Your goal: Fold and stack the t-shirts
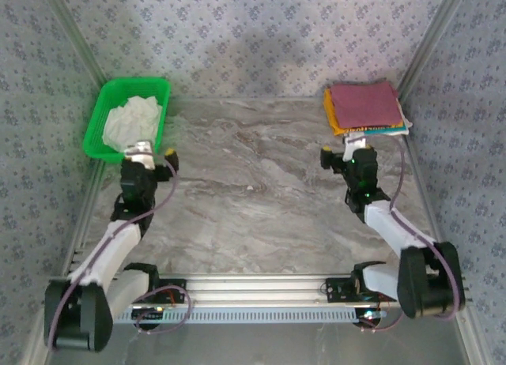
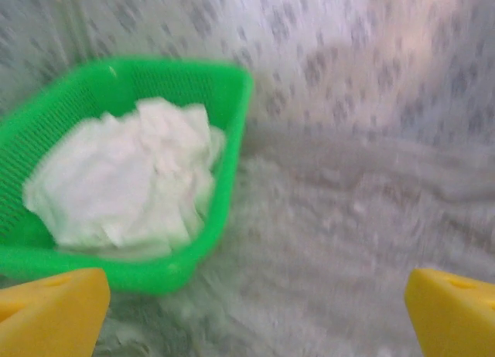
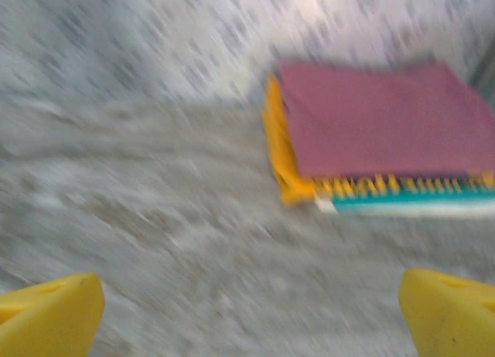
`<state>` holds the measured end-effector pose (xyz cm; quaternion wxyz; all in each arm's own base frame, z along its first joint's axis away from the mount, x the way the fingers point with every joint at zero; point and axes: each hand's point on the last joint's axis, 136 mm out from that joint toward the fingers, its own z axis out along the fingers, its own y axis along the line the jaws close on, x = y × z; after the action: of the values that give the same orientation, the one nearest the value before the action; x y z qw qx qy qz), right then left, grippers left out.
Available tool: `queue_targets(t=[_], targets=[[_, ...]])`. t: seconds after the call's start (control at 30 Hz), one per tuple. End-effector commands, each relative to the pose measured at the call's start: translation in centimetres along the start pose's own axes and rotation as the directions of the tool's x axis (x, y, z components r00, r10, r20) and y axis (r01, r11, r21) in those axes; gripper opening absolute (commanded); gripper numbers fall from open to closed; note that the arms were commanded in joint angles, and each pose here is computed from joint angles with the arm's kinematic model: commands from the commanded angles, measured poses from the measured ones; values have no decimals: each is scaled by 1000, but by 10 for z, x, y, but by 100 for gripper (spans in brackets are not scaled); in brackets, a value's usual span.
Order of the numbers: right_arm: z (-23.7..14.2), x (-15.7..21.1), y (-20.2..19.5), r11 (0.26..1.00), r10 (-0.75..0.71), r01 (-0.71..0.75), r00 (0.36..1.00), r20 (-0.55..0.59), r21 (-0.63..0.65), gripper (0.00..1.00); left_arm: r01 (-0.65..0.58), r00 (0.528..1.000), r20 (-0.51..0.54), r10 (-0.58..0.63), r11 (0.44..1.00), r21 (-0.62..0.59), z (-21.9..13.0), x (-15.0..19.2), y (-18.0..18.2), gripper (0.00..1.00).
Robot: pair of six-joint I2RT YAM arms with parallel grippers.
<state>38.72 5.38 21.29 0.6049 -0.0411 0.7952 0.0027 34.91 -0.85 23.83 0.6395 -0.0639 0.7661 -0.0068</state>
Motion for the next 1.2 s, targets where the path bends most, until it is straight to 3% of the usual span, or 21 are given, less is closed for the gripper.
queue_targets(t=[0.0,0.1,0.2,0.33,0.4,0.5,0.7,0.8,0.9,1.17], targets=[[-1,-19,41,996,-47,41,996,-78,-80,100,69,986,-140,-91,985,-156,-8,-10,37,95],[20,-25,77,986,-55,31,988,-141,-165,97,153,949,-226,-221,947,-281,21,-20,84,92],[32,-29,107,977,-99,69,985,-141,-202,97,97,913,-342,-223,932,-349,62,-20,112,93],[37,-23,122,970,-101,59,980,-172,-236,97,105,825,-477,-302,913,-395,115,0,149,93],[34,-20,121,971,-108,64,978,-179,-232,97,89,804,-503,-316,901,-424,140,8,168,94],[28,-15,116,971,-124,81,975,-184,-224,98,72,776,-555,-299,917,-393,182,18,174,95],[13,-12,105,975,-135,97,972,-190,-198,99,39,644,-706,-295,934,-355,237,56,173,99],[7,-12,101,978,-126,92,977,-174,-189,100,39,624,-730,-279,944,-327,253,70,164,100],[4,-13,99,978,-125,94,978,-166,-187,100,39,639,-721,-268,948,-317,267,76,159,100],[-4,-17,98,976,-124,93,980,-156,-196,100,99,621,-705,-341,927,-361,284,107,171,99]])
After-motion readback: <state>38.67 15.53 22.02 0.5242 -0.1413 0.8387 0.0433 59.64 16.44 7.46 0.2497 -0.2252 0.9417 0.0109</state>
